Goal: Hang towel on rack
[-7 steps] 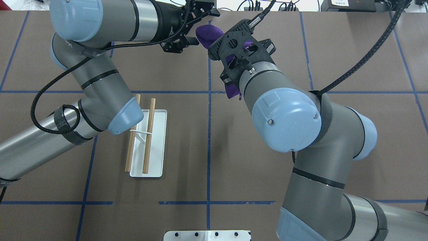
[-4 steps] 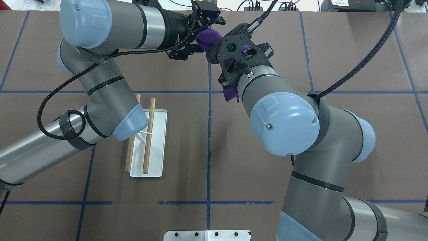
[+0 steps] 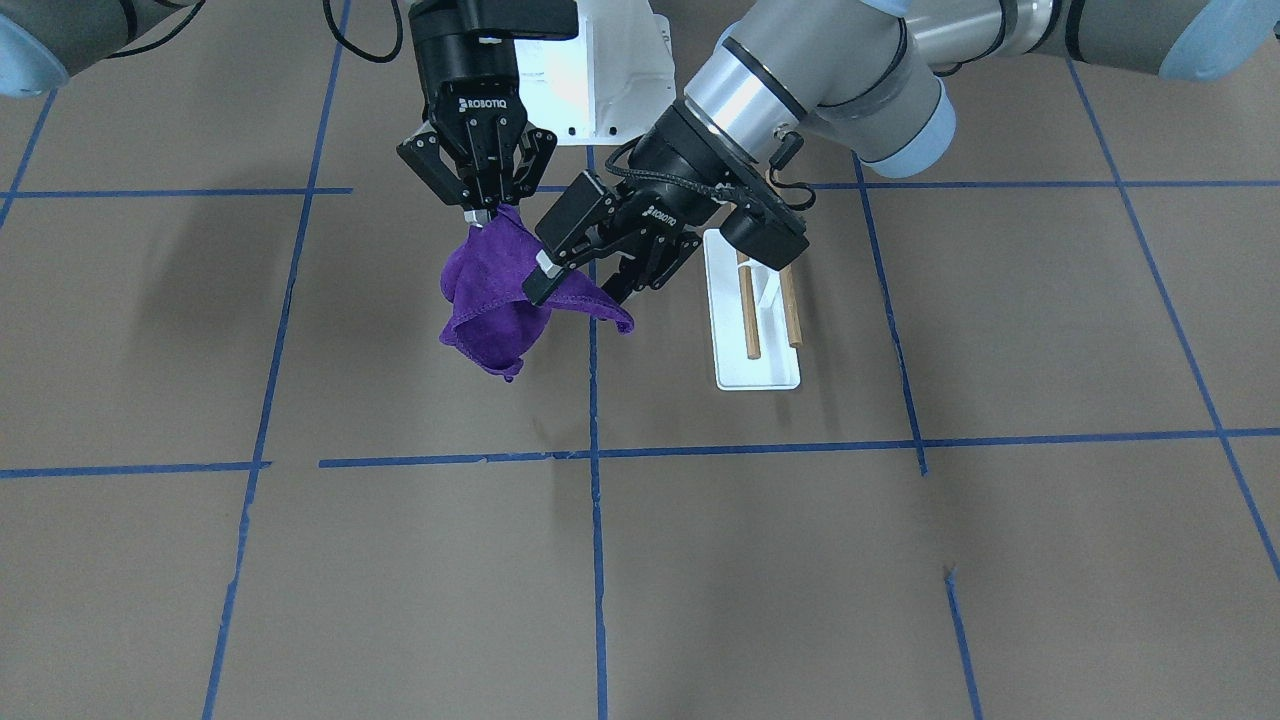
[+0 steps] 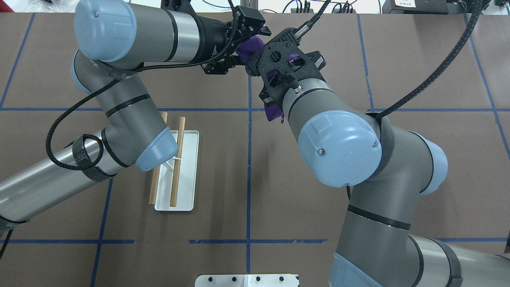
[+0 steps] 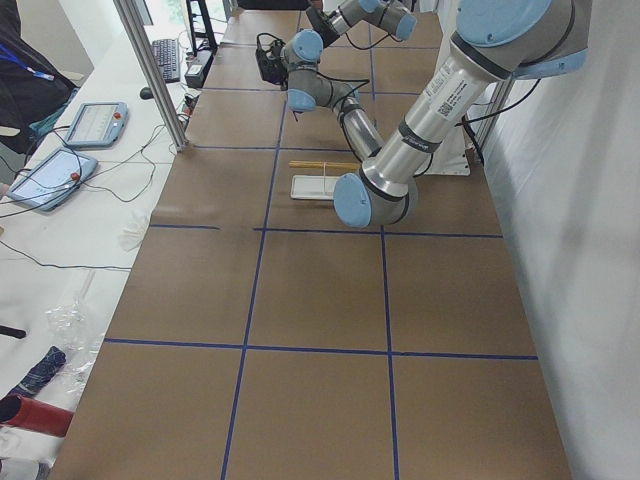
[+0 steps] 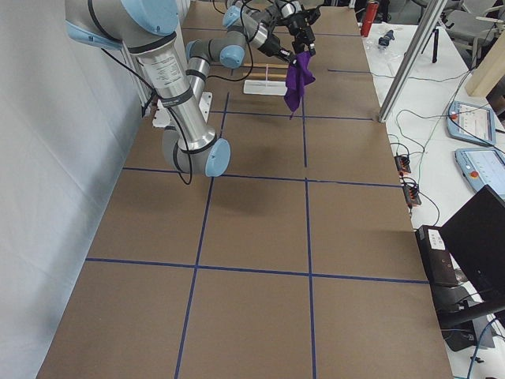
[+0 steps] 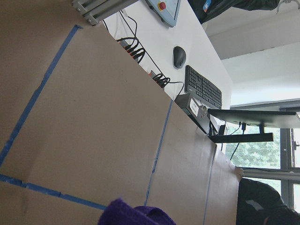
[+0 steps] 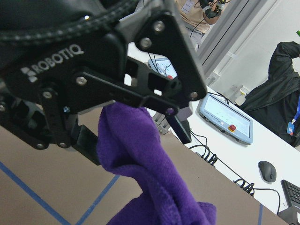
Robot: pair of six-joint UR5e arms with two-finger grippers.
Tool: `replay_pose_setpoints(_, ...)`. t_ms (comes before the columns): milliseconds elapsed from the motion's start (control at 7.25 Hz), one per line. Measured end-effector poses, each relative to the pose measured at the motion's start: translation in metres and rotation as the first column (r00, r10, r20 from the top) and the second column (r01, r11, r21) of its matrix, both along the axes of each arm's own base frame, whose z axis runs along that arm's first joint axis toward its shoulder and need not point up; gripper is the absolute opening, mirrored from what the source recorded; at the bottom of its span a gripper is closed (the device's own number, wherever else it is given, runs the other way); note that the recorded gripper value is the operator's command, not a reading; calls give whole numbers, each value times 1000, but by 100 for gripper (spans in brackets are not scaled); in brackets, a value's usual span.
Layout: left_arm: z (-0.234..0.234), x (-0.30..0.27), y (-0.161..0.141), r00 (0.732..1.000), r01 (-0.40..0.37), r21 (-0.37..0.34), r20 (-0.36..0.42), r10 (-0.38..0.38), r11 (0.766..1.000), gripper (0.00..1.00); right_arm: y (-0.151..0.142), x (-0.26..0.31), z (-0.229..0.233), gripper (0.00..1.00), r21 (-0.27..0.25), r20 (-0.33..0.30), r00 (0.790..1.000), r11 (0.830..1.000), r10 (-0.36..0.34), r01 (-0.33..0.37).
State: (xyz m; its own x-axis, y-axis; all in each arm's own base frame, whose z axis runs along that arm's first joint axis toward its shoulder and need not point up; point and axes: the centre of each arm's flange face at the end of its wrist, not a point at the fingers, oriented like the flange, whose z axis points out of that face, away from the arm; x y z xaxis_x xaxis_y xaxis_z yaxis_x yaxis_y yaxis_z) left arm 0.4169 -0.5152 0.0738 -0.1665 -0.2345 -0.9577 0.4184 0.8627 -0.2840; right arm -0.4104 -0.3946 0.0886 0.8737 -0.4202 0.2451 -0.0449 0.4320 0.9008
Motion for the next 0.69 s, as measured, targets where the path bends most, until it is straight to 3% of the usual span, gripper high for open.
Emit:
replay_pose_setpoints(276,0,-1,2,1000,-2,2,-2,2,1000,20,0,1,0,0,0,1,1000,1000,1,-1)
replay_pose_setpoints(414,-1,-2,3,1000,-5,3,-3,5,1000,0,0,1,-1,0,1,2,1000,1000,1,-1)
replay_pose_setpoints(690,-3,-5,5,1000,-6,5,-5,6,1000,0,0,1,-1,0,1,3,1000,1000,1,-1)
